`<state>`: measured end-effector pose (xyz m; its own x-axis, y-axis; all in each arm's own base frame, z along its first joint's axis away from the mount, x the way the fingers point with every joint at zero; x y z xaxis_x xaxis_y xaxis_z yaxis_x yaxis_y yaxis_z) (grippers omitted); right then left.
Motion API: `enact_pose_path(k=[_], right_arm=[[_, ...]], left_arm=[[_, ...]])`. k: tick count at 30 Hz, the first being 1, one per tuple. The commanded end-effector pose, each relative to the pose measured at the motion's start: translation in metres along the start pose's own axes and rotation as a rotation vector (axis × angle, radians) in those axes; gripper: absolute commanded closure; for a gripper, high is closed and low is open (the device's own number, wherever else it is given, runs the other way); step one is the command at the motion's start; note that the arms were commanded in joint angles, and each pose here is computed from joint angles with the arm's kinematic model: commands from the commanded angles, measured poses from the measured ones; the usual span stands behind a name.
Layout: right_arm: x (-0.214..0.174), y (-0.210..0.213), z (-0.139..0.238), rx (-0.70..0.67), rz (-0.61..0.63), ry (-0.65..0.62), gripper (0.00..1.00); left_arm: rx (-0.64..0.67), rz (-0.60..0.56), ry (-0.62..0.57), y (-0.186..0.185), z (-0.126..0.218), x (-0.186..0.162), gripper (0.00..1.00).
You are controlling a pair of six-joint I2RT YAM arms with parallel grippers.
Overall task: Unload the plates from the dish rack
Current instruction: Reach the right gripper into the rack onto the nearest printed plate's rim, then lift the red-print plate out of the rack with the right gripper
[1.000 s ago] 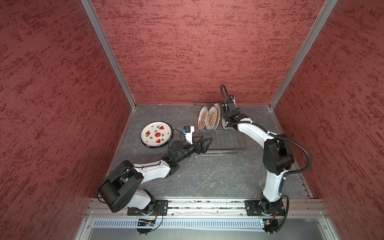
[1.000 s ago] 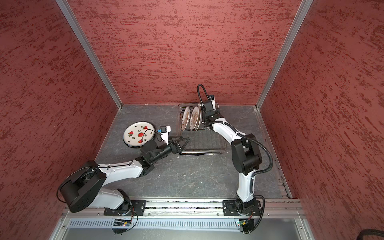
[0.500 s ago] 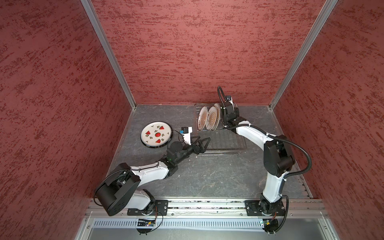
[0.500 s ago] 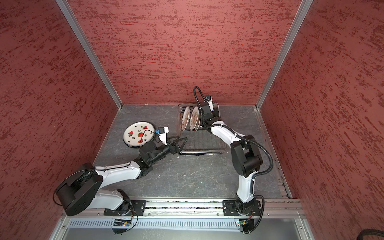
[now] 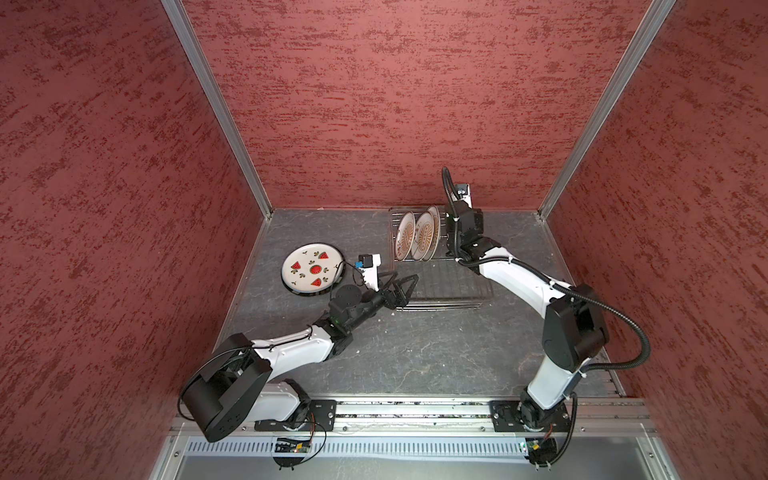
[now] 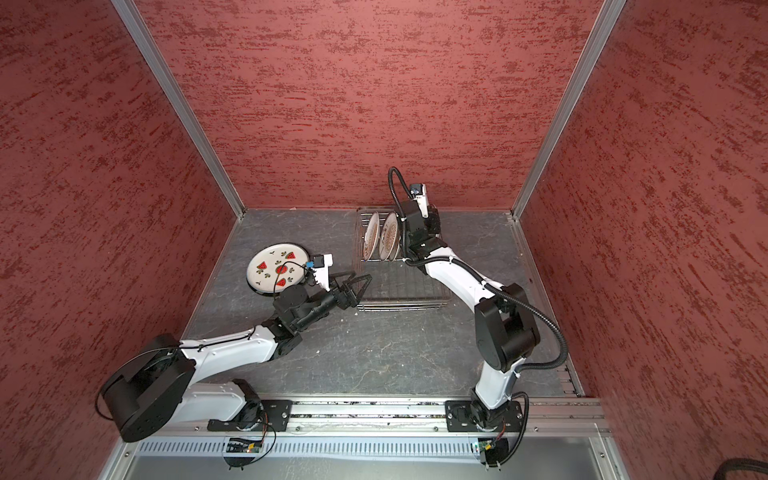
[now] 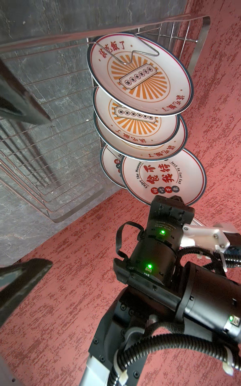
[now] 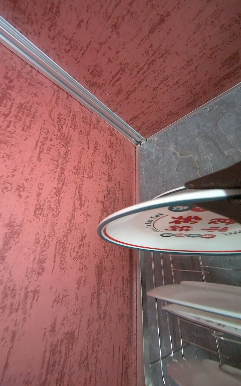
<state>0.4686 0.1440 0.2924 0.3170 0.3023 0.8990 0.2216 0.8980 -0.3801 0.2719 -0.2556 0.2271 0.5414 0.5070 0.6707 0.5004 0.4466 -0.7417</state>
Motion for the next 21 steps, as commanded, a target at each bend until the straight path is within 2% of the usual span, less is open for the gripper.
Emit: enact_pose_path(k=[1,15,17,21], right_arm=[[0.033,-0.017,0.022,-0.024,-0.092,-0.102,0.97],[0.029,-0.06,0.067,-0.1,-0.191,-0.13,0.98],[0.027,-0.066,0.077,-0.064,-0.229,-0.147,0.99],[0.019,-0.071,0.1,0.101,-0.334,-0.201,0.99]], left_arm=[[0.004,-0.019,-0.007,-0.001,0.006,-0.001,0.01],[-0.006,-0.011,-0.022,-0.006,0.015,0.0,0.0],[-0.021,0.0,-0.028,-0.007,0.017,0.001,0.01],[-0.049,0.007,-0.039,-0.013,0.023,0.004,0.0]])
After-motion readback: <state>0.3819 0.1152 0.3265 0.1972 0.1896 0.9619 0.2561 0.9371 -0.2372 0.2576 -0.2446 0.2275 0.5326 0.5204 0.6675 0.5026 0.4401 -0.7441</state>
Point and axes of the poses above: each gripper's point midway between its finger pads, its own z axis back along the fingers, its own y axis along the line the jaws close on, x = y × z, the point moved 3 cm from there along z, back along the fingers, and after that the axes turned 8 degrees about z, right-handed, at the moved point
